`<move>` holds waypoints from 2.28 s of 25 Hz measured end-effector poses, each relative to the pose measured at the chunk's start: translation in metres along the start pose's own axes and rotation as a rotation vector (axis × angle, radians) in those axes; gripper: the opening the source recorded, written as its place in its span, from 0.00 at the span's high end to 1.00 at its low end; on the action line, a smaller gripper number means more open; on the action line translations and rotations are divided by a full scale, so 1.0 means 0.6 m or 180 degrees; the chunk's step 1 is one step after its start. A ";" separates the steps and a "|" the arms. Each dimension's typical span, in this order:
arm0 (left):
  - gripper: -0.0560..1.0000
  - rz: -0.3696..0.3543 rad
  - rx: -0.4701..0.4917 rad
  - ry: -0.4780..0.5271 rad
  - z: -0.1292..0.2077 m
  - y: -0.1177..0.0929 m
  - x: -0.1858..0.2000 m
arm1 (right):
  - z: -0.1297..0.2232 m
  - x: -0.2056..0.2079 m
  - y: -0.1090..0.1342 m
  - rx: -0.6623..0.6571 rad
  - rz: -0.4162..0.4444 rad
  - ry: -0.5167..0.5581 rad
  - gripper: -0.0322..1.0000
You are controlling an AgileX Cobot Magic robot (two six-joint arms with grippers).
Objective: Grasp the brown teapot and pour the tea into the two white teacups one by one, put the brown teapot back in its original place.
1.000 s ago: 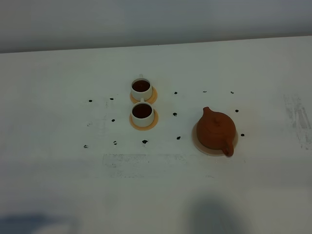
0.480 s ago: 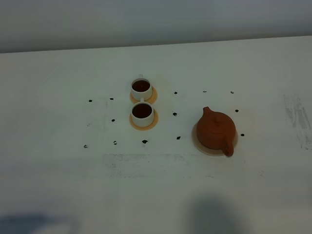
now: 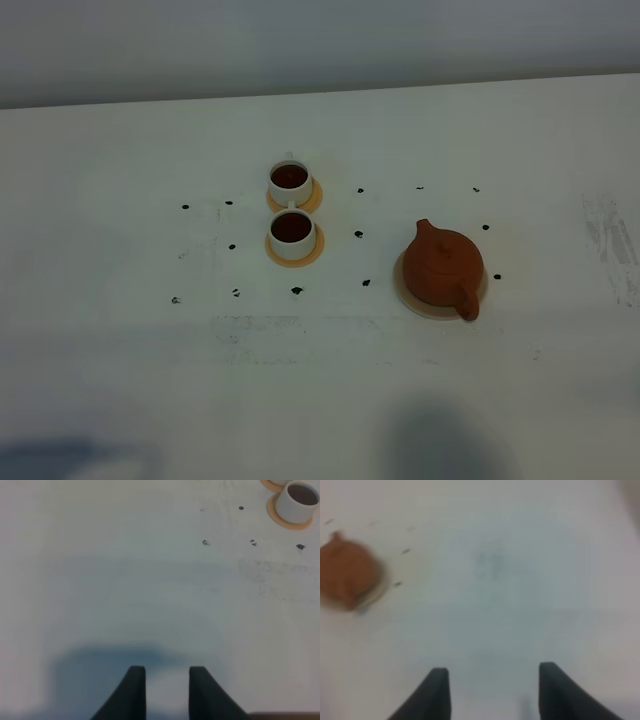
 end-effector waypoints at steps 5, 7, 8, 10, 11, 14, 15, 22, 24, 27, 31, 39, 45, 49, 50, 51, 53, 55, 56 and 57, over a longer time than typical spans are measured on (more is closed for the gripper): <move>0.75 0.0000 0.0000 0.0000 0.000 0.000 0.000 | 0.000 0.000 0.000 -0.0080 0.0185 -0.0010 0.59; 0.75 0.0000 0.0000 0.0000 0.000 0.000 0.000 | 0.000 0.000 0.002 -0.0080 0.0157 -0.0011 0.59; 0.75 0.0000 0.0000 0.0000 0.000 0.000 0.000 | 0.000 0.000 0.003 -0.0077 0.0153 -0.0011 0.59; 0.75 0.0000 0.0000 0.0000 0.000 0.000 0.000 | 0.000 0.000 0.003 -0.0080 0.0147 -0.0011 0.59; 0.75 0.0000 0.0000 0.0000 0.000 0.000 0.000 | 0.000 0.000 0.003 -0.0080 0.0147 -0.0011 0.59; 0.75 0.0000 0.0000 0.0000 0.000 0.000 0.000 | -0.001 0.000 0.004 -0.0085 0.0137 -0.0011 0.59; 0.75 0.0000 0.0000 0.0000 0.000 0.000 0.000 | -0.001 0.000 0.005 -0.0086 0.0135 -0.0011 0.59; 0.75 0.0000 0.0000 0.0000 0.000 0.000 0.000 | -0.001 0.000 0.005 -0.0081 0.0132 -0.0011 0.59; 0.75 0.0000 0.0000 0.0000 0.000 0.000 0.000 | -0.001 0.000 0.005 -0.0081 0.0132 -0.0011 0.59; 0.75 0.0000 0.0000 0.0000 0.000 0.000 0.000 | -0.001 0.000 0.005 -0.0081 0.0132 -0.0011 0.59; 0.75 0.0000 0.0000 0.0000 0.000 0.000 0.000 | -0.001 0.000 0.005 -0.0084 0.0132 -0.0011 0.59; 0.75 0.0000 0.0000 0.0000 0.000 0.000 0.000 | -0.001 0.000 0.005 -0.0077 0.0132 -0.0011 0.59; 0.75 0.0000 0.0000 0.0000 0.000 0.000 0.000 | -0.001 0.000 0.005 -0.0077 0.0132 -0.0011 0.59; 0.75 0.0000 0.0000 0.0000 0.000 0.000 0.000 | -0.001 0.000 0.005 -0.0077 0.0132 -0.0011 0.59; 0.75 0.0000 0.0000 -0.0004 0.000 0.000 0.000 | -0.001 0.000 0.005 -0.0077 0.0132 -0.0011 0.59; 0.75 0.0000 -0.0001 -0.0028 0.000 0.000 0.002 | -0.001 0.000 0.005 -0.0077 0.0132 -0.0011 0.59; 0.75 -0.0001 -0.0005 -0.0127 0.000 0.000 0.007 | -0.001 0.000 0.005 -0.0077 0.0132 -0.0011 0.59; 0.75 -0.0001 -0.0008 -0.0178 0.001 0.000 0.010 | -0.001 0.000 0.005 -0.0077 0.0132 -0.0011 0.59; 0.75 -0.0001 -0.0008 -0.0176 0.002 0.000 0.010 | -0.001 0.000 0.005 -0.0077 0.0132 -0.0011 0.59; 0.75 -0.0001 -0.0008 -0.0176 0.002 0.000 0.010 | -0.001 0.000 0.005 -0.0077 0.0132 -0.0011 0.59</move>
Point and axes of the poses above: a point on each arm's last joint axis where the gripper is mounted, x pointing back along that axis away from the gripper, y along the wrist's bending axis when the last joint is at zero, z = x × y, the point moved 8 cm from there along -x, pointing out along that axis toward the gripper, and after that the axes turned 4 degrees about -x, right-handed, at the moved point
